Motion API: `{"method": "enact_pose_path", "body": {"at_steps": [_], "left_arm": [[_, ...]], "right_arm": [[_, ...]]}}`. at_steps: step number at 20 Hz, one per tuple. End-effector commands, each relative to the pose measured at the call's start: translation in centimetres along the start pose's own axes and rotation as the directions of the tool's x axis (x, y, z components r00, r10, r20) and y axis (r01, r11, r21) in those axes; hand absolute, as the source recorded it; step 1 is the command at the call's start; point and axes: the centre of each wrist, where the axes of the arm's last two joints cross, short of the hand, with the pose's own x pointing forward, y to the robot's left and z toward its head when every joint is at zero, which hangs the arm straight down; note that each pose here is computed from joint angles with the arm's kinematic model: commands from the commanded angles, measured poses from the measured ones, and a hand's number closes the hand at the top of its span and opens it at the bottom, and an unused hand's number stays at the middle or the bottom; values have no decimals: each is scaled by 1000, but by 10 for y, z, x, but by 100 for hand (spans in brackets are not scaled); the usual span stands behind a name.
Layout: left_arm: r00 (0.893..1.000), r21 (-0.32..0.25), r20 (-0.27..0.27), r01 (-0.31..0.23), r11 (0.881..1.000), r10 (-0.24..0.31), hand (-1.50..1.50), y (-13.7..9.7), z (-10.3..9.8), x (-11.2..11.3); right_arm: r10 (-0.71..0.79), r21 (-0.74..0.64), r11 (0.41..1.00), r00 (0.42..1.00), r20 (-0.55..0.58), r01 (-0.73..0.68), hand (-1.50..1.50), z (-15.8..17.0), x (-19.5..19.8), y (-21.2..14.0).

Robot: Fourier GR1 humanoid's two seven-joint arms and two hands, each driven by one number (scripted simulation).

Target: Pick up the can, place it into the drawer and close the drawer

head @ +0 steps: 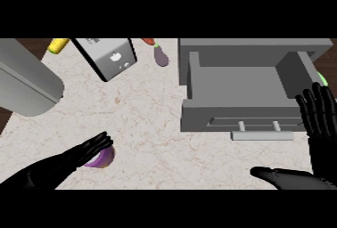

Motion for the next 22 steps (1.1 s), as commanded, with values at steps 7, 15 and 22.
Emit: {"method": "enact_pose_path", "body": {"at_steps": [7, 15, 22], "left_arm": [[995, -147, -83, -74, 986, 62, -150, 60, 81, 15], [985, -89, -151, -101, 991, 87, -150, 89, 73, 12], [984, -81, -161, -93, 992, 79, -150, 82, 54, -12]], "right_arm": [[-2, -25, 1000, 993, -119, -1, -150, 3, 1, -16], [-11, -21, 1000, 993, -115, 9, -150, 43, -23, -25], [-1, -40, 999, 995, -98, -3, -150, 47, -8, -24]]}}
